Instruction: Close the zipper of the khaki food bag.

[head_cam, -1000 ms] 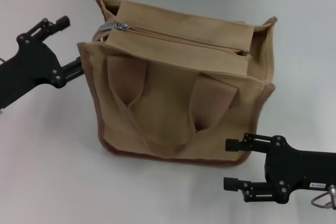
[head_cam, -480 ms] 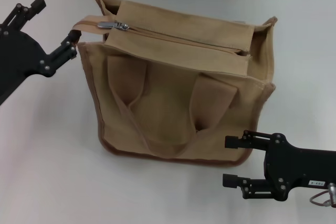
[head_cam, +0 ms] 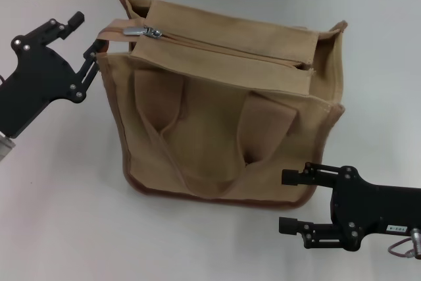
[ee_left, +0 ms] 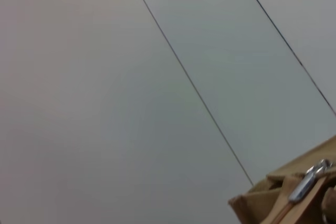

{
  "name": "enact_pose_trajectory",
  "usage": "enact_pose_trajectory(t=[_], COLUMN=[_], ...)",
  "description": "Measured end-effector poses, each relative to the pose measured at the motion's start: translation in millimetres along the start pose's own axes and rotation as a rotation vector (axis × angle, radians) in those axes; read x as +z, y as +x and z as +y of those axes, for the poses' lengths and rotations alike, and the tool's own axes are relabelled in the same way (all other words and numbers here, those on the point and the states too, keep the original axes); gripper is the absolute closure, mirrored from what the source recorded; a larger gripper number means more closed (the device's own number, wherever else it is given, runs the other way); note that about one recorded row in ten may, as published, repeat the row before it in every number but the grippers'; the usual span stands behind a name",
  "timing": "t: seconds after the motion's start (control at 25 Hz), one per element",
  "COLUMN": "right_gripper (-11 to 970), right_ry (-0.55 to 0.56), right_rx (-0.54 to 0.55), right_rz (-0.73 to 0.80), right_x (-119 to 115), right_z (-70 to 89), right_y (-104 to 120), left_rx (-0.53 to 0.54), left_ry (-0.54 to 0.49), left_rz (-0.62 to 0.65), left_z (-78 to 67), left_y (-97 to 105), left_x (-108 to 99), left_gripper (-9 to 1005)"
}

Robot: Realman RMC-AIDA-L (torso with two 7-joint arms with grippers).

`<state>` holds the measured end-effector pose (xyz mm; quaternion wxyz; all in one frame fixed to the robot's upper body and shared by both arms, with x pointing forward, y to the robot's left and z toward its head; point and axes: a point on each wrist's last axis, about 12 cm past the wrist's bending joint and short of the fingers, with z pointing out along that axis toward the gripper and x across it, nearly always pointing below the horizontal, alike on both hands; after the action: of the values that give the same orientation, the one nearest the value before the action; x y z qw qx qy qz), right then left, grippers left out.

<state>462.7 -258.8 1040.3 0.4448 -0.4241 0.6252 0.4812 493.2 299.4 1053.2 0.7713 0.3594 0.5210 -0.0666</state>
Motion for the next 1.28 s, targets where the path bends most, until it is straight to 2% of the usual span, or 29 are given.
enact_pose_trajectory(t=[0.32, 0.56, 0.8, 1.0, 1.12, 1.28], right_gripper=[184, 184, 184, 183, 183, 183], right_ry=[0.007, 0.000, -0.107, -0.183, -0.190, -0.194], right_rx=[-0.004, -0.010, 0.028, 0.068, 0.092, 0.189], right_rz=[-0.017, -0.052, -0.131, -0.266, -0.361, -0.426], right_x=[-1, 0, -2, -6, -6, 2], right_z=[-0.1, -0.1, 7.6, 8.2, 2.4, -13.9], right_y=[-2, -6, -20, -43, -60, -82], left_rx=[0.044, 0.044, 0.043, 0.035, 0.035, 0.035], left_ry=[0.005, -0.018, -0.018, -0.023, -0.023, -0.023], left_rz=[0.038, -0.006, -0.055, -0.046, -0.048, -0.058], left_z=[2.8, 4.5, 3.6, 4.2, 4.0, 3.6], left_y=[5, 0, -6, -5, -5, -6], left_x=[8, 7, 5, 5, 5, 5], left_gripper=[809, 985, 984, 983, 985, 984])
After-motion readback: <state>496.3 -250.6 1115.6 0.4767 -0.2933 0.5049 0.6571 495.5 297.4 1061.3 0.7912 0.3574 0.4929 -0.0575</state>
